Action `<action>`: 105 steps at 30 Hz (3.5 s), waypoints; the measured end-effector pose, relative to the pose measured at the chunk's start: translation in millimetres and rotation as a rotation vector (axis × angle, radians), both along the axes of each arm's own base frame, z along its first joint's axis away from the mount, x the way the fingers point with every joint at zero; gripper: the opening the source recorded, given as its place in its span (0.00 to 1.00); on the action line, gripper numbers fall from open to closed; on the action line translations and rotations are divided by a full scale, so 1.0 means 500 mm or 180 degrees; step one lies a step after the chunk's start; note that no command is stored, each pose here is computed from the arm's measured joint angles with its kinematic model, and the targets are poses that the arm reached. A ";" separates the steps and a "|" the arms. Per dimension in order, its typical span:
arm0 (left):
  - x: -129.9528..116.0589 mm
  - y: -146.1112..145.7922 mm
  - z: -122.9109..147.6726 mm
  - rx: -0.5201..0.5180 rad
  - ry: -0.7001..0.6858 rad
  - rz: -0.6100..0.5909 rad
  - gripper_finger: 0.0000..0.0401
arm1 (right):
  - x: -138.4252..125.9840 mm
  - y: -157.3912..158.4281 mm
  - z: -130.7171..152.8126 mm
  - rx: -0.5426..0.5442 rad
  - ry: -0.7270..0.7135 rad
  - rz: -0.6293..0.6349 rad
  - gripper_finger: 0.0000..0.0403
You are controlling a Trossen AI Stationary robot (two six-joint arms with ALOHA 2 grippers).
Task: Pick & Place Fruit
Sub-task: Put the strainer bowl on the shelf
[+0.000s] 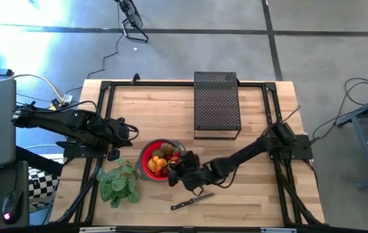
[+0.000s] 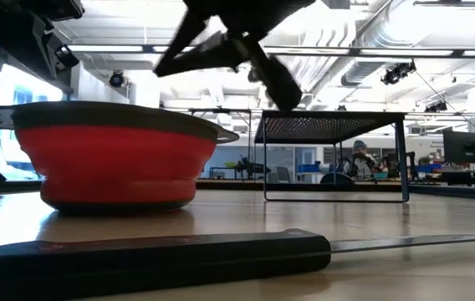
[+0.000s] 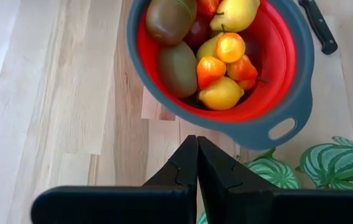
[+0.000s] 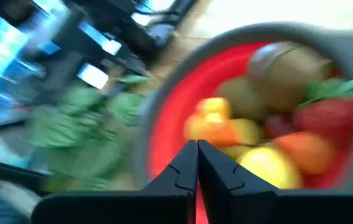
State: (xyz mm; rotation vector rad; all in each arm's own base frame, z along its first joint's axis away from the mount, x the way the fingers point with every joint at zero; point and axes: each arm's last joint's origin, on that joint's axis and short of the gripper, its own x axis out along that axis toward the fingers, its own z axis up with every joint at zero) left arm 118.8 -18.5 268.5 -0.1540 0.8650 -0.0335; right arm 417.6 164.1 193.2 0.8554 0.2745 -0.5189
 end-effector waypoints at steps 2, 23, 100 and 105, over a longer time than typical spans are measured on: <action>0.000 0.000 0.000 -0.0001 -0.0004 0.0001 0.00 | 0.001 -0.008 0.011 -0.0125 0.0292 0.0039 0.01; 0.000 0.000 0.000 -0.0004 -0.0002 0.0006 0.00 | 0.007 -0.074 0.015 -0.0085 0.1485 0.1038 0.01; 0.002 0.003 0.001 0.0077 -0.0035 0.0194 0.00 | 0.014 -0.109 -0.030 0.1171 0.1296 -0.0494 0.47; 0.001 0.003 0.000 0.0080 -0.0023 0.0194 0.00 | 0.016 -0.109 -0.041 0.1159 0.1322 -0.0508 0.42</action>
